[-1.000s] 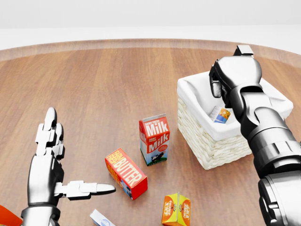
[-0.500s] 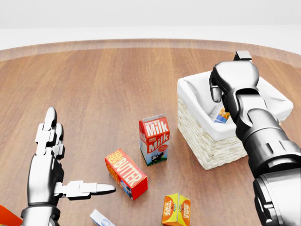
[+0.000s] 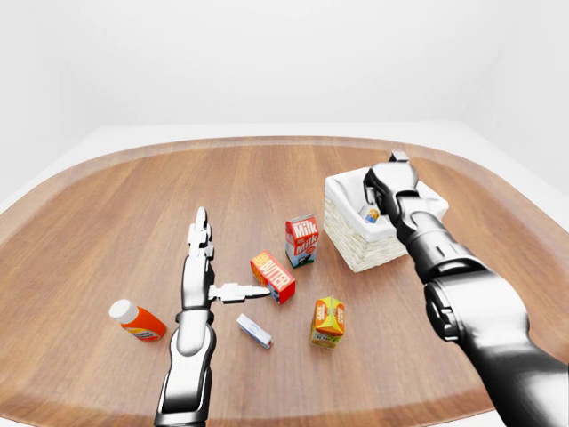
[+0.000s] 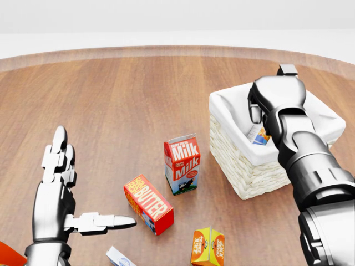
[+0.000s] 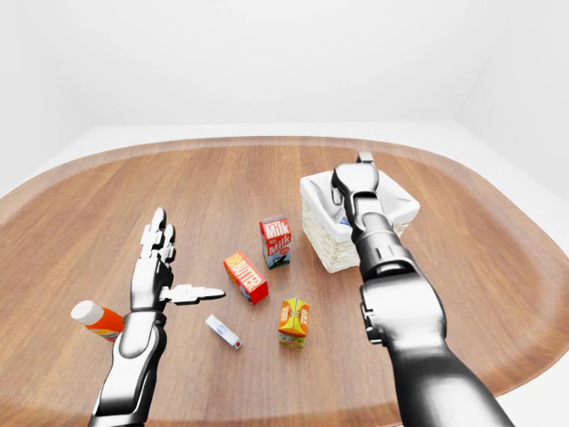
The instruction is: Pick up the alphabet soup and the tomato sauce, and put them in the basket.
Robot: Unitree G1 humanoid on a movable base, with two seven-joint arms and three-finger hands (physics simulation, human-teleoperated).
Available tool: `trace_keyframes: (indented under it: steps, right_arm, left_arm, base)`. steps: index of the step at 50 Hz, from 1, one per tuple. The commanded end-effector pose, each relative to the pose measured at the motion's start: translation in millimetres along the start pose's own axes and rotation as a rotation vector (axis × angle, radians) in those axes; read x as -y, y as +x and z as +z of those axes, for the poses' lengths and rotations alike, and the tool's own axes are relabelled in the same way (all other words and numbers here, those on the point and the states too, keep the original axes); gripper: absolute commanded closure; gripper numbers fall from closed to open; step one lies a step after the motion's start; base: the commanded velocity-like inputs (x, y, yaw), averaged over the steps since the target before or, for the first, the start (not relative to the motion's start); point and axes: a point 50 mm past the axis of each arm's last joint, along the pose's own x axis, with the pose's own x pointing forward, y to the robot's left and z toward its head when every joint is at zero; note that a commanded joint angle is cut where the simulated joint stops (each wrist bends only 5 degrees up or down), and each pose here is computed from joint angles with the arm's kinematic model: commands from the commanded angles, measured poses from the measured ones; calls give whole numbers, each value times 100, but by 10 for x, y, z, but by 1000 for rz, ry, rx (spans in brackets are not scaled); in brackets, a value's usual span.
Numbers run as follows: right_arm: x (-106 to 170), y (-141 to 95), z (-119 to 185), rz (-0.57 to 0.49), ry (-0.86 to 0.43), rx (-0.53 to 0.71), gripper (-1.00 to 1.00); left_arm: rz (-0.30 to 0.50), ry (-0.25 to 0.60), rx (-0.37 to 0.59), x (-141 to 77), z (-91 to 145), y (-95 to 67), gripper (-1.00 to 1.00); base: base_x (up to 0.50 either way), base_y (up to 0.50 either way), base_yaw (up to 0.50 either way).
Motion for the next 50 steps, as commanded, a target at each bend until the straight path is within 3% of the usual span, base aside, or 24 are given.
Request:
trace_keyframes:
  steps: [1,6,7,8,9,34,50]
  right_arm:
    - [20,1,-11,-25,3,-8,100]
    - [2,-3,-2,-8,15,1,100]
    - [-4,-4,0,-8,12,-1,62]
    - [4,-2,3,-10,11,1,-87]
    - [9,0,6,-10,12,2,-100]
    - [54,16,32,-11,8,9,-100]
    - [265,71,2,-38,-4,7,-100]
  left_arm:
    - [6,-21,2,-27,6,-7,-100]
    - [6,-20,10,-28,27,-8,-100]
    - [6,-20,9,-27,24,-8,-100]
    - [6,-20,10,-27,26,-6,-100]
    - [6,-20,11,-26,29,-6,-100]
    - [6,-21,10,-28,27,-8,-100]
    - [6,-21,13,-29,33,-7,-100]
  base:
    - [0,0,0]
    - [0,0,0]
    - [0,0,0]
    - [0,0,0]
    - [0,0,0]
    - [0,0,0]
    - [0,0,0]
